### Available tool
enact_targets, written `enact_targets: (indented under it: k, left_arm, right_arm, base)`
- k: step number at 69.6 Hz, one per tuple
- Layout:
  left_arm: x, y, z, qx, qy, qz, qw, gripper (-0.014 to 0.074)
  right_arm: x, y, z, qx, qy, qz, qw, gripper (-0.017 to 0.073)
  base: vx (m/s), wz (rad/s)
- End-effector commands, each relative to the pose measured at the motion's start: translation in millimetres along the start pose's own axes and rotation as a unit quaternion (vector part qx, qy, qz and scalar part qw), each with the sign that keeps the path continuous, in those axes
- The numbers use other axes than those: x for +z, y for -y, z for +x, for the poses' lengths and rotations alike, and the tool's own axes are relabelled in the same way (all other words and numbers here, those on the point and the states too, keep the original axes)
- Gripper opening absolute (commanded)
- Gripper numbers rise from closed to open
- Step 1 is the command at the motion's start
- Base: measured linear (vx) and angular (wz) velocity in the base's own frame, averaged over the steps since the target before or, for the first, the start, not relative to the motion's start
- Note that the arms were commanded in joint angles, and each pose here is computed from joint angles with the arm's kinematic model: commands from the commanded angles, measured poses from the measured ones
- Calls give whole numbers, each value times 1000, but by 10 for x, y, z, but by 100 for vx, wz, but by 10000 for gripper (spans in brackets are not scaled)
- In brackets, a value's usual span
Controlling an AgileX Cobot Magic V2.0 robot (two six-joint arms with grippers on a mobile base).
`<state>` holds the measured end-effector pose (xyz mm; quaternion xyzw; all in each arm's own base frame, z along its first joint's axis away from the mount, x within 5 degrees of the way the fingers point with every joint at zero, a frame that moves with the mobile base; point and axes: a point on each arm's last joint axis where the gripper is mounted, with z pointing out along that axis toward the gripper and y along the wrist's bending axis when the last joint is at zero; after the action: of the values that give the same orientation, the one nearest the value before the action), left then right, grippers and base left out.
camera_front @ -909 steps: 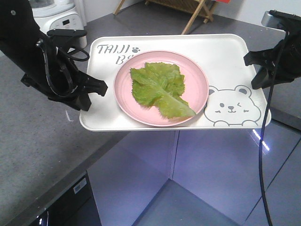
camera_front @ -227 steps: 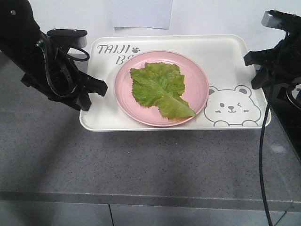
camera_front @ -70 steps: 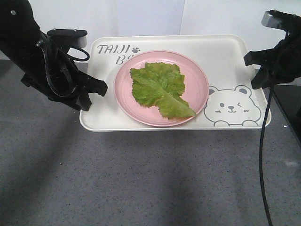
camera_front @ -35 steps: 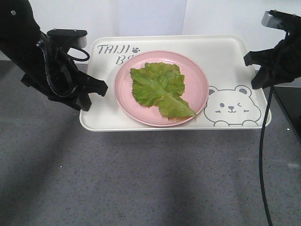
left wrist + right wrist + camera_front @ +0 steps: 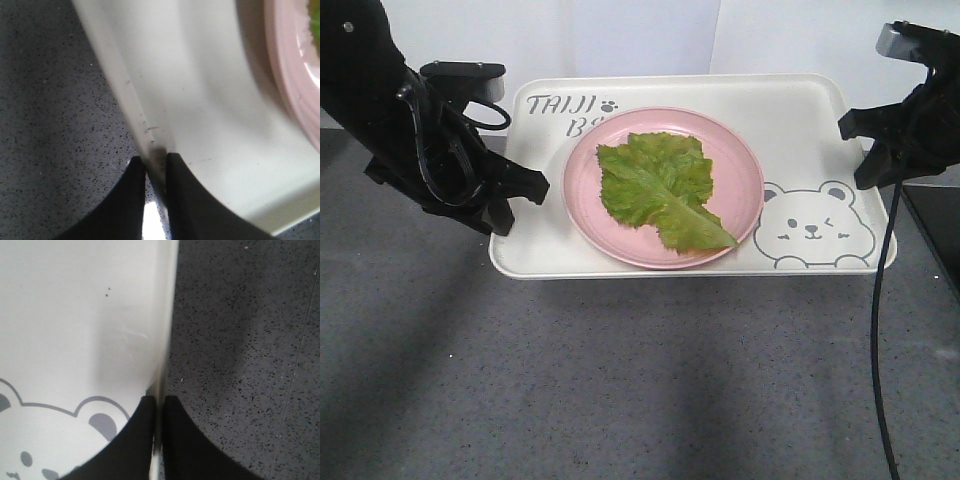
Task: Transfer vegetables to tray and serve
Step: 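Hold the tray above the countertop with both grippers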
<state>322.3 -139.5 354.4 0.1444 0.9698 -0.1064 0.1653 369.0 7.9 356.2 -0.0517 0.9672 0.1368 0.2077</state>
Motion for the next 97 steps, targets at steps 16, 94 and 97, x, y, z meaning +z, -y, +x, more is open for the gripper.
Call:
enact_targets:
  k: [16, 94, 97]
  left_arm:
    - [-286, 164, 17, 19, 46, 42, 998, -6]
    - [-286, 164, 17, 19, 46, 42, 998, -6]
    - [-286, 164, 17, 19, 46, 42, 998, -6]
  right_arm:
    - [-293, -180, 9, -13, 36, -34, 999, -6]
    - [-293, -180, 9, -12, 37, -34, 999, -6]
    - [-293, -180, 9, -12, 37, -34, 999, -6]
  base:
    - [0, 0]
    - [0, -1]
    - [0, -3]
